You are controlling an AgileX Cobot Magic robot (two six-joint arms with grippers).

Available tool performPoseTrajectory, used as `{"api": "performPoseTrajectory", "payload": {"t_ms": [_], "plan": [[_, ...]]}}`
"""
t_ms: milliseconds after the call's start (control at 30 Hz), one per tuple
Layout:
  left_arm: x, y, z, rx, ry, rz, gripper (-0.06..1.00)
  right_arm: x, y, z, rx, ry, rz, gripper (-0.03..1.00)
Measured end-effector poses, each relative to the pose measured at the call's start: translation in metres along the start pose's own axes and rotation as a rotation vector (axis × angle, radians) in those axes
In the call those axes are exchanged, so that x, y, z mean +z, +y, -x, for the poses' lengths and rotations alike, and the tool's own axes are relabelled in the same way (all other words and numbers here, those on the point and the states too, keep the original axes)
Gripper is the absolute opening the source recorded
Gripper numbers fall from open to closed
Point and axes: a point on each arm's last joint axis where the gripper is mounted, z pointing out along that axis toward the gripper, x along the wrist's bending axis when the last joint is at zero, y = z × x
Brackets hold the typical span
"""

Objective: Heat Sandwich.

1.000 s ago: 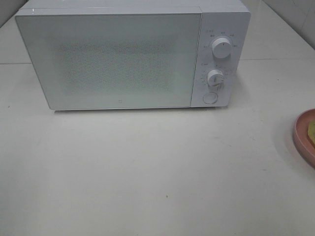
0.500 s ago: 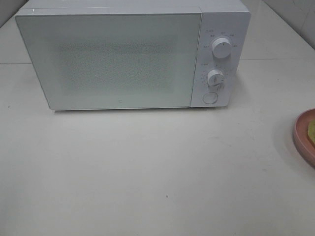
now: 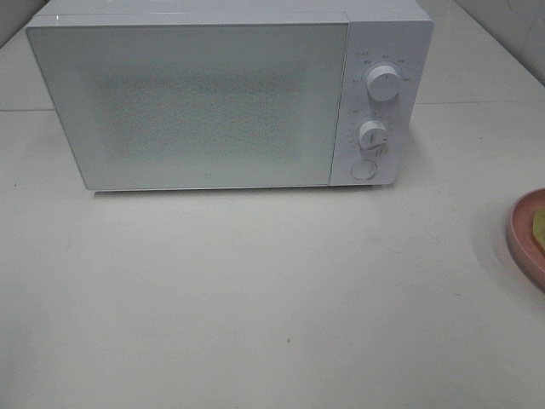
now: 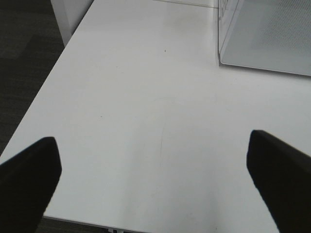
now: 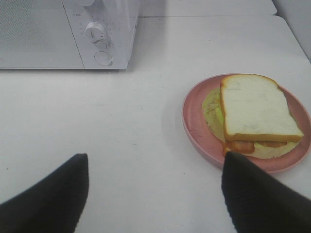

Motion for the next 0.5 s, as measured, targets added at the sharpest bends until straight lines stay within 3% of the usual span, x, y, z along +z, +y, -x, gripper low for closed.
{"api": "performPoseTrajectory", "payload": {"t_ms": [100,200,500], "plan": [[0.0001,-0.0009,0.0068,0.082,-0.075,-0.005,0.99,0.0,0.0,0.0,0.0,0.0,0.0,0.73],[0.0,-0.001,0.0087,0.105,-0.096,-0.004,0.99,0.0,0.0,0.0,0.0,0.0,0.0,0.73],[-0.0001,-0.001,0.0091,0.119,-0.101,-0.004,0.99,0.0,0.0,0.0,0.0,0.0,0.0,0.73]]}}
